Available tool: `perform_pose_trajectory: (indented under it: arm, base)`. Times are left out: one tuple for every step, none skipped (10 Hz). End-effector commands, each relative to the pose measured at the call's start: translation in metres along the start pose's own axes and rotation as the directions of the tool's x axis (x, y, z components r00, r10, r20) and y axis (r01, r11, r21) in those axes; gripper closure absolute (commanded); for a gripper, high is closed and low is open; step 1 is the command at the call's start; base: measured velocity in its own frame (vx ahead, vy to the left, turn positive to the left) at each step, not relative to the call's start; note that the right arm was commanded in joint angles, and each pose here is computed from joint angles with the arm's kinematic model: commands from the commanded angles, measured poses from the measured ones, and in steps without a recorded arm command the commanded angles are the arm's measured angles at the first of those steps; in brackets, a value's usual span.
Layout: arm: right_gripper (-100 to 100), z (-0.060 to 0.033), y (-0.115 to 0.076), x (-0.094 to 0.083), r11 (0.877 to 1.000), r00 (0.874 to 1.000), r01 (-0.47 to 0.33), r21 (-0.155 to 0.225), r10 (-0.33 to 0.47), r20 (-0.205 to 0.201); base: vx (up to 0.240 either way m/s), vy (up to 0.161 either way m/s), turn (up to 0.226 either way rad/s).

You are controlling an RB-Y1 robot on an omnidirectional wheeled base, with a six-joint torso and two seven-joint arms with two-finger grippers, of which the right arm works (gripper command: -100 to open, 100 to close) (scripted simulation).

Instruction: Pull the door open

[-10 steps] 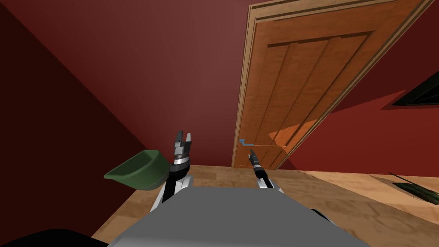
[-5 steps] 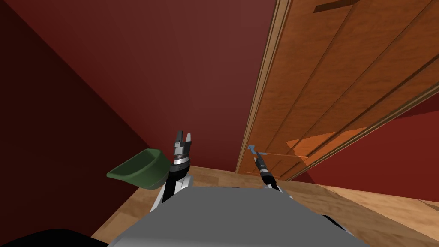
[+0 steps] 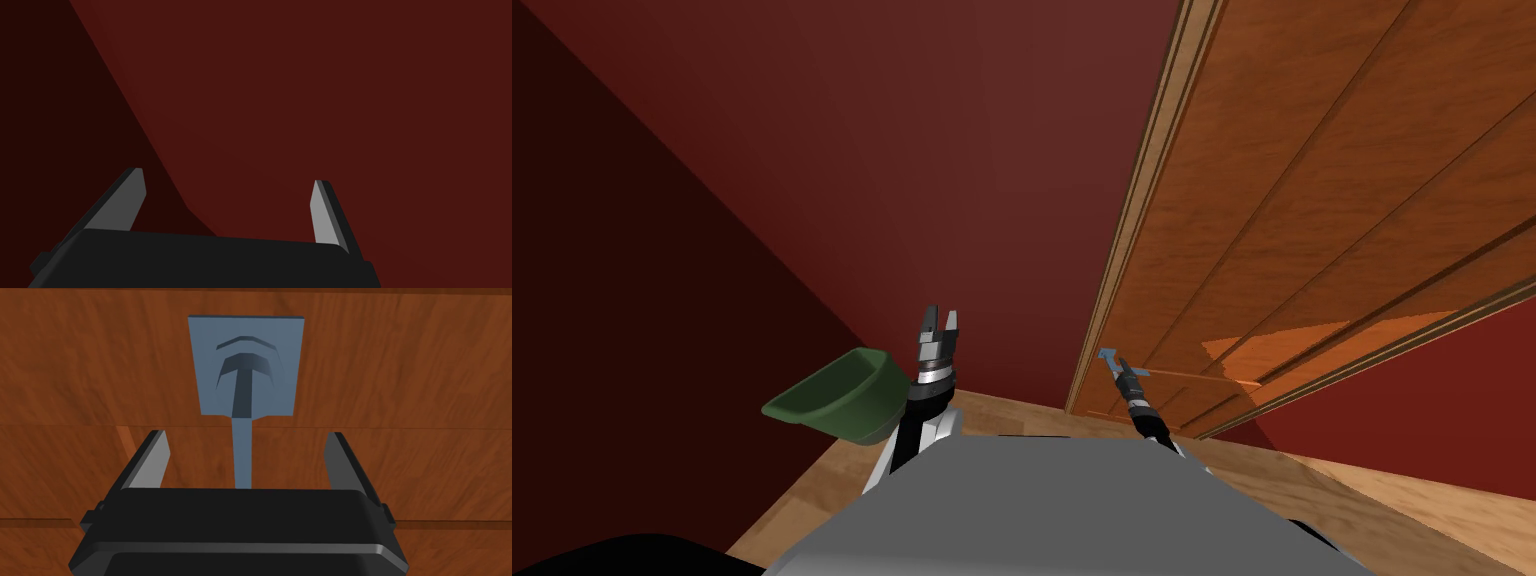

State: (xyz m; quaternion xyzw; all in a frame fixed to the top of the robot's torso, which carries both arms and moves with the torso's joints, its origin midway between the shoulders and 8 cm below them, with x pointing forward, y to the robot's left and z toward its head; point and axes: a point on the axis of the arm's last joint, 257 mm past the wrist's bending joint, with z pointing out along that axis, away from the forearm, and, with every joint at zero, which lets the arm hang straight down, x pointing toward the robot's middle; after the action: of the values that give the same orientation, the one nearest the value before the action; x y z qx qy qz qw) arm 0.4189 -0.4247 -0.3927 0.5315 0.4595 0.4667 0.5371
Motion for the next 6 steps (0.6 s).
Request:
perform_pose_trajectory:
  arm:
    - [100,-0.0001,0.0,0.0001,1.0,1.0,0.0,-0.001,0.0,0.0]
    - [100,-0.0001,0.0,0.0001,1.0,1.0,0.0,-0.001,0.0,0.0]
    - [100,-0.0001,0.0,0.0001,1.0,1.0,0.0,-0.001,0.0,0.0]
    - [100,-0.0001,0.0,0.0001,1.0,1.0,0.0,-0.001,0.0,0.0]
    - [100,-0.0001,0.0,0.0001,1.0,1.0,0.0,-0.001,0.0,0.0]
    - [100,-0.0001,0.0,0.0001,1.0,1.0,0.0,-0.001,0.0,0.0]
  base:
    - [0.0,0.0,0.0]
    - [-0.008,0.003,0.002]
    - [-0.007,0.001,0.003]
    - [0.0,0.0,0.0]
    - [0.0,0.0,0.0]
    - [0.0,0.0,0.0]
